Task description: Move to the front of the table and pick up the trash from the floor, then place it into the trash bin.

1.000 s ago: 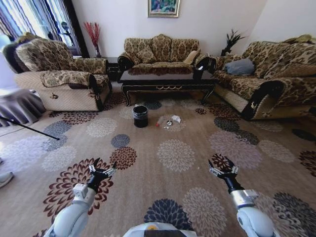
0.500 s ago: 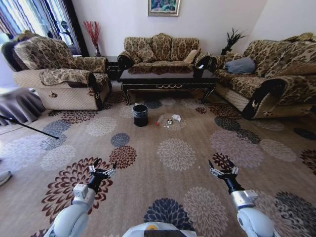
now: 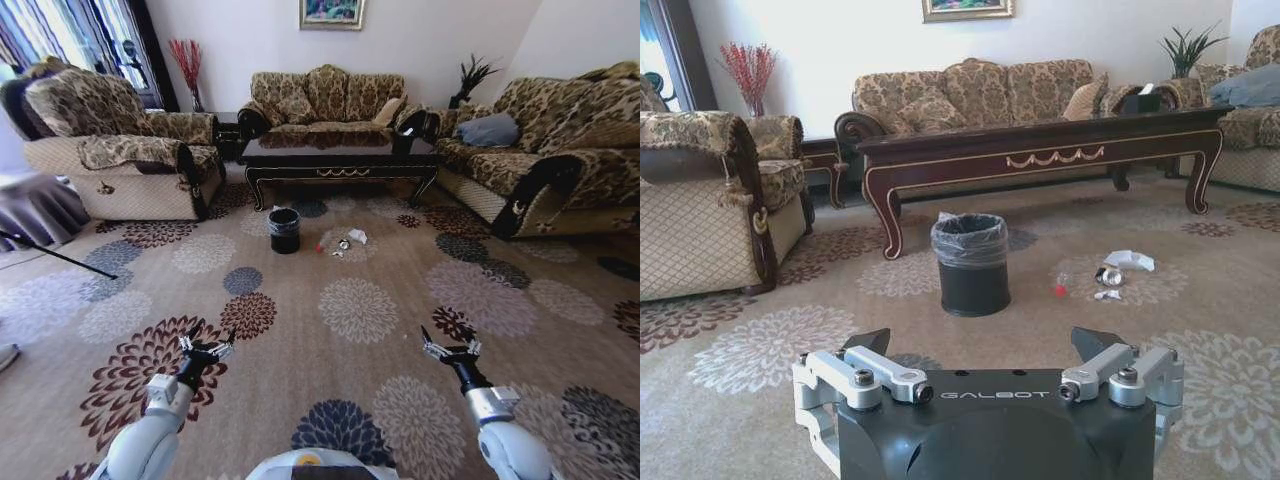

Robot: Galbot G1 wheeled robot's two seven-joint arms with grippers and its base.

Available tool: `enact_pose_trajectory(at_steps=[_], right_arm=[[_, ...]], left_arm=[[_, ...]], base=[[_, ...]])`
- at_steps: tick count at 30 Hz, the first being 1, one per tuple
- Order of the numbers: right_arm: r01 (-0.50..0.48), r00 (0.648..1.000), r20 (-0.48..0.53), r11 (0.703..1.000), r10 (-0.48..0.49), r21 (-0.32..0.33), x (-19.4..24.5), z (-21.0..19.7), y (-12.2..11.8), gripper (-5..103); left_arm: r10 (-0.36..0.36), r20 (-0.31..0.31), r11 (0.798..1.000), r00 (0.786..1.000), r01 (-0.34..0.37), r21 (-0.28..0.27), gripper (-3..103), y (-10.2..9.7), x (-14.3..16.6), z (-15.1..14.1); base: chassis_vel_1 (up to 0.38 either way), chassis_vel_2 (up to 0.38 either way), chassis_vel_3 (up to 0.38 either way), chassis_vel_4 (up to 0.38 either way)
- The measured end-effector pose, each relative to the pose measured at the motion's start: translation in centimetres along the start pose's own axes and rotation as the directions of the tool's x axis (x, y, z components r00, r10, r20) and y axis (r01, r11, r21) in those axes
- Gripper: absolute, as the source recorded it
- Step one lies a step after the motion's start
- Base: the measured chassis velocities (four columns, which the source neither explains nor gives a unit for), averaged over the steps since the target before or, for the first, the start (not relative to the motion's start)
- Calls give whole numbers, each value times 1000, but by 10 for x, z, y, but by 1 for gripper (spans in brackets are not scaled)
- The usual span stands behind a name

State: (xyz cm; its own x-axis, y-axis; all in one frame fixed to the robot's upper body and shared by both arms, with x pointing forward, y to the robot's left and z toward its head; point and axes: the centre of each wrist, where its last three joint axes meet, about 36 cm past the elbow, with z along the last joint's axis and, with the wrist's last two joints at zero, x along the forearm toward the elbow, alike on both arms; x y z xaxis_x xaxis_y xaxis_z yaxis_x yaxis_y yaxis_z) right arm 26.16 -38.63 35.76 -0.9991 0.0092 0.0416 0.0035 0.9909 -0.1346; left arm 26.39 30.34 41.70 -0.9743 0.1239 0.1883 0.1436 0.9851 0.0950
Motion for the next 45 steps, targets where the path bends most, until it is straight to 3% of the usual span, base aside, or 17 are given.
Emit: enact_pose_trajectory(at_steps=[45], right_arm=[[14,1000,4,999,-14,-29,1,5,6,100]], left_arm=[[-1,-11,1000,1000,1,25,100,-5,0,6]], base=[[0,0,0,0]])
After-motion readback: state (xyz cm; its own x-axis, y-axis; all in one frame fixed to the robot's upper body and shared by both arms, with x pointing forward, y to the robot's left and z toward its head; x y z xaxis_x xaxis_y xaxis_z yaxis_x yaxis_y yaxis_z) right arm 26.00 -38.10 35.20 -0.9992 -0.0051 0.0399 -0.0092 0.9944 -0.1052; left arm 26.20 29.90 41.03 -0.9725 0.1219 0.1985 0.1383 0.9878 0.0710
